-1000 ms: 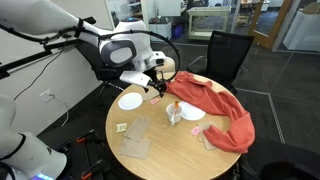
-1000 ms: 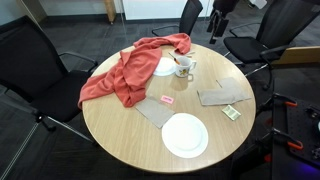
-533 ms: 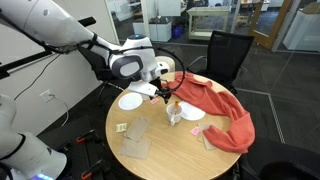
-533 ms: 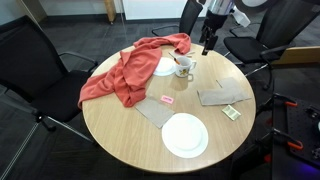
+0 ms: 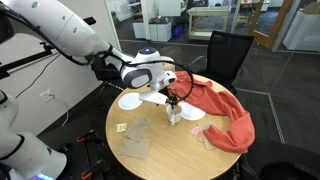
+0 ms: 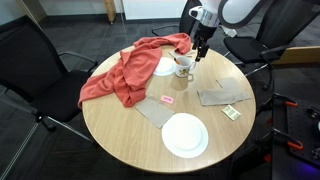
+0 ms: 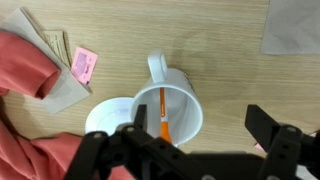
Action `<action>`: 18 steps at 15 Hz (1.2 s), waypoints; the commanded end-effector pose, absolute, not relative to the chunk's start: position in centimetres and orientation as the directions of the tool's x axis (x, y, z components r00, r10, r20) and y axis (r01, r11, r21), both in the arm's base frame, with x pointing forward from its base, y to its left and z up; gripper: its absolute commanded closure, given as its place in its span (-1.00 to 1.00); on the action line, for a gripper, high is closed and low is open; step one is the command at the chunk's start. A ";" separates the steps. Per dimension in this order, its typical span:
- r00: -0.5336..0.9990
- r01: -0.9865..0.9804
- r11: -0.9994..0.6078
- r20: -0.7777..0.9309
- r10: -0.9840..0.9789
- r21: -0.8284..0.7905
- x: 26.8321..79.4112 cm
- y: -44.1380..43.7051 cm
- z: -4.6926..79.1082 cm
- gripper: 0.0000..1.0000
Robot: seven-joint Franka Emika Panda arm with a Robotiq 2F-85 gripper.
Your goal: Take the marker out of the cup and put it on the table
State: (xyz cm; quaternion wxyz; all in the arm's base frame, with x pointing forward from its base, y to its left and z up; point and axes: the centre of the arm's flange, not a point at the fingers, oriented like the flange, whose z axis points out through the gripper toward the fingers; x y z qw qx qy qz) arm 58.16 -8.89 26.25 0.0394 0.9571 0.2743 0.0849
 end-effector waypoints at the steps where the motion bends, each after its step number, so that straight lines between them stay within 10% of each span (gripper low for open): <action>1: 0.834 0.520 -0.845 0.142 0.534 0.123 58.4 -8.9 26.2 -1.00; 7: 0.839 0.506 -0.854 0.164 0.519 0.118 59.6 -9.4 25.8 -1.00; 10: 0.840 0.506 -0.856 0.163 0.517 0.109 60.3 -9.7 25.4 -0.48; 18: 0.838 0.506 -0.857 0.175 0.516 0.103 62.8 -9.7 24.0 -0.08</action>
